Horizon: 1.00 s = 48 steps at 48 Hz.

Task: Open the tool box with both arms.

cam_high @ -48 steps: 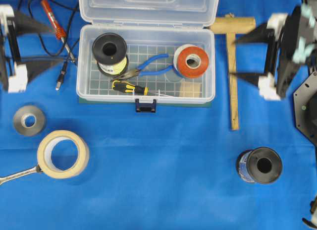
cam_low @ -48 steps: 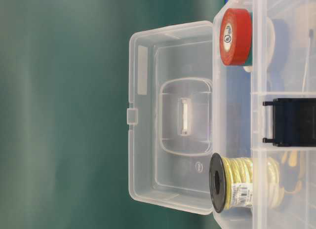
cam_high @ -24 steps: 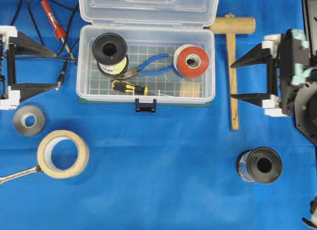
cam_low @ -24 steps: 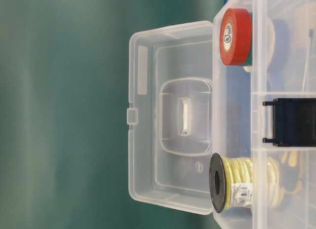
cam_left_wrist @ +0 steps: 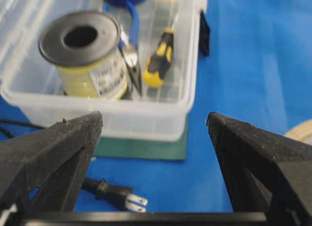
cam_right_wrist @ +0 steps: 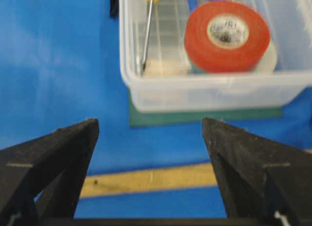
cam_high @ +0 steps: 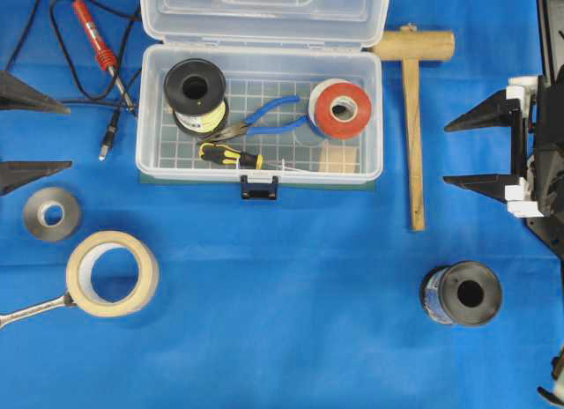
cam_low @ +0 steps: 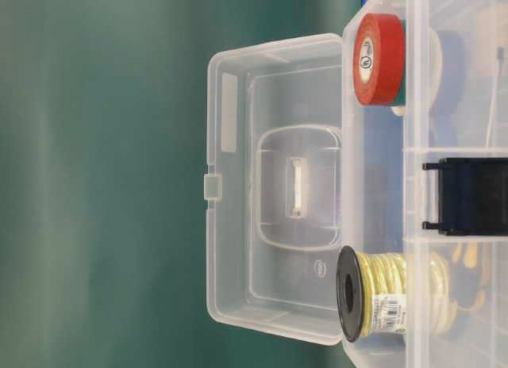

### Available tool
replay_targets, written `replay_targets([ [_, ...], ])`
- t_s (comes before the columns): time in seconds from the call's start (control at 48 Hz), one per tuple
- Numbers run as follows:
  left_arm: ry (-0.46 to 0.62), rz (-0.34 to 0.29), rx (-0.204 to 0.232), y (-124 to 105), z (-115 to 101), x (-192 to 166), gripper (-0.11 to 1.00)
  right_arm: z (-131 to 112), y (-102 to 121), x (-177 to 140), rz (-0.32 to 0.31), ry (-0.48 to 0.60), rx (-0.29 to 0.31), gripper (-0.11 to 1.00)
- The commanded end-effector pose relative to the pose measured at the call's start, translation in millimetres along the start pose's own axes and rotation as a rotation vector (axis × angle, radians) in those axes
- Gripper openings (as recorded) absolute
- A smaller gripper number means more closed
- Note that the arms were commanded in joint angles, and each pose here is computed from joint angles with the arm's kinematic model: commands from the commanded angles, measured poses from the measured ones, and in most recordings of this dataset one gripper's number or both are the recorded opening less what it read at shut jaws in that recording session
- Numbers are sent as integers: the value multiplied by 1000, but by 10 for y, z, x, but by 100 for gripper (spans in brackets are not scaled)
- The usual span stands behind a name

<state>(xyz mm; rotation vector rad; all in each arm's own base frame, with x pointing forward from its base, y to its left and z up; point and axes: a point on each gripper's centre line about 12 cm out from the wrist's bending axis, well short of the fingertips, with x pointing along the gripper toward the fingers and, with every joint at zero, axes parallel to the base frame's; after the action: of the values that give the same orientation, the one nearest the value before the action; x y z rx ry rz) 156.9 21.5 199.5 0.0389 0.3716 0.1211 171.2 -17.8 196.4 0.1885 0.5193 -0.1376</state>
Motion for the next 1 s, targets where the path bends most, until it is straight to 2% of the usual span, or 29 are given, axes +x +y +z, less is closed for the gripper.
replay_targets([
  [0.0,-19,-1,0,-1,54,1,89,12,5,9,5,-29,12,84],
  [0.979,-12,-3,3,-4,37,6,89,3,1,11,4,-36,6,84],
])
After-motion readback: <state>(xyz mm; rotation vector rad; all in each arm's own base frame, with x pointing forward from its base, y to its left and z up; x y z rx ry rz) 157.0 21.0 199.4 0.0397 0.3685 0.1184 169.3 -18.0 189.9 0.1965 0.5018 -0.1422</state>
